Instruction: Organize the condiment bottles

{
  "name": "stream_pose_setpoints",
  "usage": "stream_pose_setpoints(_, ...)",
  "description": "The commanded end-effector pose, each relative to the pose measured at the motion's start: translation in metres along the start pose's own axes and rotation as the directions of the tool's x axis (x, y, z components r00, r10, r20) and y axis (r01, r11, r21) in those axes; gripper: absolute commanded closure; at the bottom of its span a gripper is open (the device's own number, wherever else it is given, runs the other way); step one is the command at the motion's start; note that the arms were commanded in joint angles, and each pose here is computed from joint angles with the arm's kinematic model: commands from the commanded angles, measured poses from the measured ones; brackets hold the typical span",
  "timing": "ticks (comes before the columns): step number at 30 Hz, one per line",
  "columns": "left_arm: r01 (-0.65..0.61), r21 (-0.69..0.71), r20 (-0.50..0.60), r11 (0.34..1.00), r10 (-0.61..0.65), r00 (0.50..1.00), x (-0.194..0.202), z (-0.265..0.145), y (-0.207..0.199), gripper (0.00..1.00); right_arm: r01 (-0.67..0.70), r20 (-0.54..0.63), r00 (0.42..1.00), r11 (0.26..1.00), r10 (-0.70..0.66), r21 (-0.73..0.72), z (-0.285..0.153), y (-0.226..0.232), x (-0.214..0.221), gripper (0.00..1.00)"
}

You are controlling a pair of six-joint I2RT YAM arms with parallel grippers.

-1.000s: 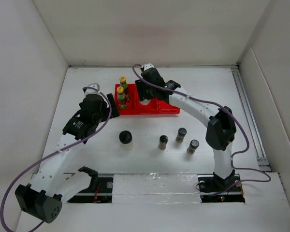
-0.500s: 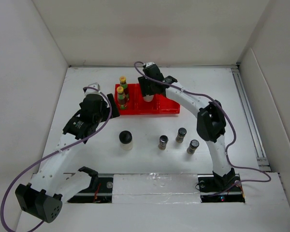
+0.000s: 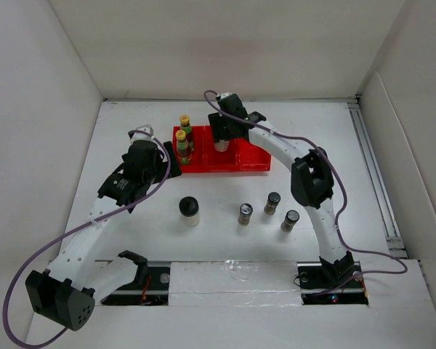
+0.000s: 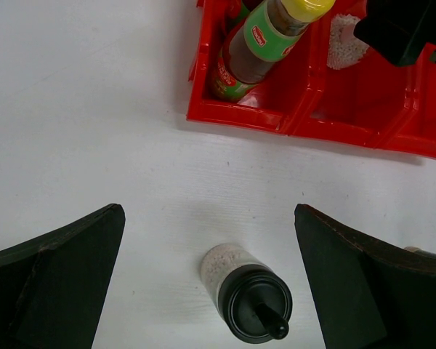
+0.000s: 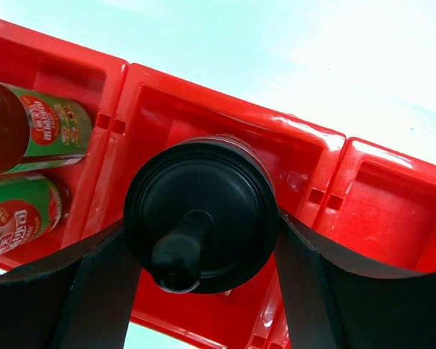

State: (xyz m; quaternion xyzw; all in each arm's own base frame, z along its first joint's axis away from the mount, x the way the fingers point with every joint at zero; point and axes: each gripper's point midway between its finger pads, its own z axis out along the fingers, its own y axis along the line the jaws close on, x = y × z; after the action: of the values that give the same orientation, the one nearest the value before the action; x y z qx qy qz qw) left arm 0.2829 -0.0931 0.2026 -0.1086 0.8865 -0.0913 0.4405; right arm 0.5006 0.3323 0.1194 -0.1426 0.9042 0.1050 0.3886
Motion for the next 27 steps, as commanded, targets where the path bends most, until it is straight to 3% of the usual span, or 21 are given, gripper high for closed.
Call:
stream_pose_setpoints(1, -0.001, 0.030, 0.033, 1.000, 0.000, 0.999, -0.010, -0.004, -0.006, 0.01, -0.007, 0.171, 0.985, 0.997, 0.019, -0.073, -0.029, 0.022, -0.059, 0.28)
stream_pose_setpoints(9, 0.003, 0.069, 0.055, 0.998, -0.007, 0.998, -0.013, -0.010, -0.011, 0.01, -0.004, 0.258, 0.966, 0.996, 0.027, -0.087, -0.075, 0.025, -0.091, 0.06)
stream_pose_setpoints(16, -0.032, 0.205, 0.018, 0.978, 0.029, 0.999, -0.004, -0.018, -0.035, 0.01, -0.012, 0.293, 0.955, 0.994, 0.045, -0.112, -0.132, 0.020, -0.097, 0.06)
stream_pose_setpoints(18, -0.017, 0.172, 0.015, 0.985, 0.015, 1.000, -0.004, -0.018, -0.029, 0.01, 0.000, 0.264, 0.964, 0.991, 0.036, -0.135, -0.140, 0.020, -0.078, 0.05)
stream_pose_setpoints(19, -0.007, 0.151, 0.025, 0.989, 0.004, 1.000, -0.006, -0.018, -0.025, 0.01, 0.011, 0.302, 0.952, 0.986, 0.040, -0.165, -0.165, 0.025, -0.084, 0.01)
stream_pose_setpoints(22, 0.079, 0.034, 0.130, 0.996, -0.082, 0.988, -0.027, -0.033, -0.001, 0.01, 0.054, 0.294, 0.956, 0.976, 0.010, -0.210, -0.195, 0.045, -0.059, 0.00)
stream_pose_setpoints(27, 0.232, -0.083, 0.288, 0.969, -0.200, 0.937, -0.045, -0.060, 0.036, 0.01, 0.143, 0.264, 0.963, 0.934, -0.055, -0.327, -0.228, 0.119, -0.009, 0.00)
